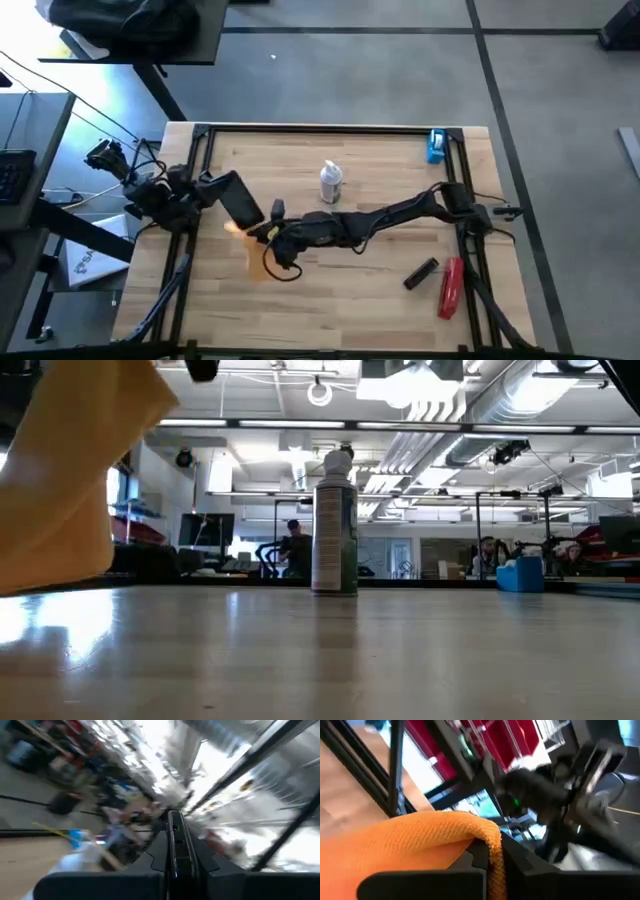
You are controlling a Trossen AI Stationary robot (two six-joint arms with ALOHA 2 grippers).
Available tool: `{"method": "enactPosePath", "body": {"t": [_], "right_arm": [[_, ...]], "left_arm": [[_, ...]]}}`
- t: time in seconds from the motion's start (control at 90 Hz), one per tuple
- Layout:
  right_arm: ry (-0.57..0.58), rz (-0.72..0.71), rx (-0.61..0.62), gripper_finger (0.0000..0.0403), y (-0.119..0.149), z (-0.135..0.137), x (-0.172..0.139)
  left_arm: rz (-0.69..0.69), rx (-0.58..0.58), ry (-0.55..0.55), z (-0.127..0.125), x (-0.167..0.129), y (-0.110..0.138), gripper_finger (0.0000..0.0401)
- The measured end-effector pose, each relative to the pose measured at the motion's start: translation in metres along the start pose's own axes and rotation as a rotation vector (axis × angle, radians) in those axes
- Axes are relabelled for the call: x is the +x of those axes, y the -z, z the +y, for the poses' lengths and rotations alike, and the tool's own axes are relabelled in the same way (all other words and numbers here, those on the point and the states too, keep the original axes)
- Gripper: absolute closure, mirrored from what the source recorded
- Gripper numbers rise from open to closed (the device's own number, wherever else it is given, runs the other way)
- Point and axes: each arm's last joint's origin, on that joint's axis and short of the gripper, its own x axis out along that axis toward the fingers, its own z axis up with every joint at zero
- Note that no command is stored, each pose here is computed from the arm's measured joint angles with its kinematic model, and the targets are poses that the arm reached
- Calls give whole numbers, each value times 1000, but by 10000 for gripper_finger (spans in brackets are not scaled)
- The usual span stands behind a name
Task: Apply microfiber cloth
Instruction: Wipe the front of the cellphone with the yellow microfiber cloth
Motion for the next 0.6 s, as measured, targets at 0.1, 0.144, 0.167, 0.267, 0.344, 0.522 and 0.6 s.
{"method": "enactPosePath", "body": {"t": [0.1, 0.144, 0.167, 0.267, 0.344, 0.522, 0.6], "right_arm": [[-15, -4, 5, 403, -5, 2, -2], [1, 22, -15, 403, -6, 3, -2], [16, 45, -32, 403, -6, 2, -3], [79, 159, -107, 403, -4, 0, -3], [103, 208, -123, 403, 2, -3, -3], [143, 219, -142, 403, 8, -12, -1], [155, 229, -148, 403, 12, -16, -1]], "left_arm": [[-7, -1, -5, 0, -2, -3, 389], [-10, -9, -9, 0, -2, -4, 389], [-9, -11, -7, 0, -2, -4, 389], [16, -25, 40, -1, -3, -2, 389], [25, -16, 39, -2, -4, -1, 389], [63, -17, 41, -3, -4, 7, 389], [73, -18, 26, -3, -3, 11, 389]]}}
